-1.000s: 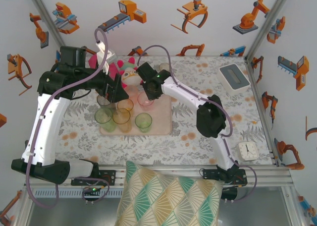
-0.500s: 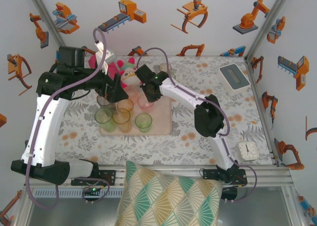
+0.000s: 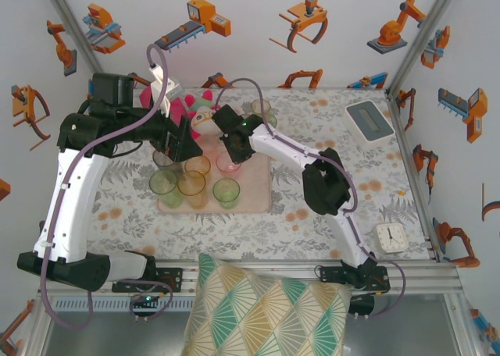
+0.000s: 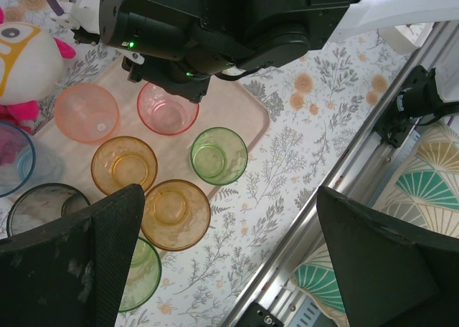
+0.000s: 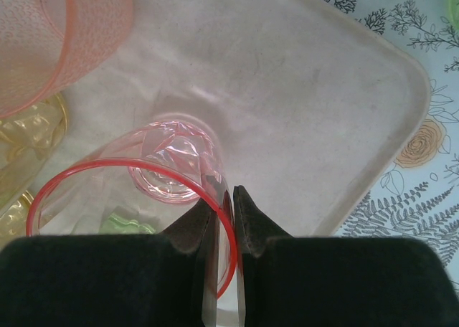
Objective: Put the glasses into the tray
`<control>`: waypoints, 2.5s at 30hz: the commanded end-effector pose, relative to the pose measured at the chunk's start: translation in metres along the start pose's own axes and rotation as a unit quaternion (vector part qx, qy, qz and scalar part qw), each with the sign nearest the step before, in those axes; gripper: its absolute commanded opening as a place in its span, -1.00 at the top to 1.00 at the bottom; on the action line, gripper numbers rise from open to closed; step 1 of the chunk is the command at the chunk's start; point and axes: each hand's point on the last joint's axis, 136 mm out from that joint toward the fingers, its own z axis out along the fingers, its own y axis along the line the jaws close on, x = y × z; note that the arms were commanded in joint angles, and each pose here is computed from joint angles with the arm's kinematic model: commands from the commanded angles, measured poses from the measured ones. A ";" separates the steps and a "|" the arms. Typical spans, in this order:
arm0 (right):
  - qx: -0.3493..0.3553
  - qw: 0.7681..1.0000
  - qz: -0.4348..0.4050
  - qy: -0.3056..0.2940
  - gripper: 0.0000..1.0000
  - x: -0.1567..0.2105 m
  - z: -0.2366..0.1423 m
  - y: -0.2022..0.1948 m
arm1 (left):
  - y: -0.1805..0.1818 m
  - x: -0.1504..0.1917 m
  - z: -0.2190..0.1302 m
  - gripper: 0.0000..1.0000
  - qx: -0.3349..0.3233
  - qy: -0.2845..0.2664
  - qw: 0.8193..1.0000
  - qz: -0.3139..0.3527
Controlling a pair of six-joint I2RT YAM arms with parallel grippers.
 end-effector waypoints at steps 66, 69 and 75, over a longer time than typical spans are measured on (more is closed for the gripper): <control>-0.018 0.999 0.007 -0.030 0.22 -0.015 -0.050 0.003 | -0.006 -0.008 -0.012 -0.94 0.005 -0.021 1.000 0.001; -0.018 0.999 0.006 -0.035 0.21 -0.017 -0.056 0.003 | -0.006 -0.010 -0.013 -0.94 0.004 -0.024 1.000 0.002; -0.020 0.999 0.001 -0.043 0.20 -0.023 -0.067 0.003 | -0.004 -0.009 -0.013 -0.94 0.001 -0.024 1.000 0.000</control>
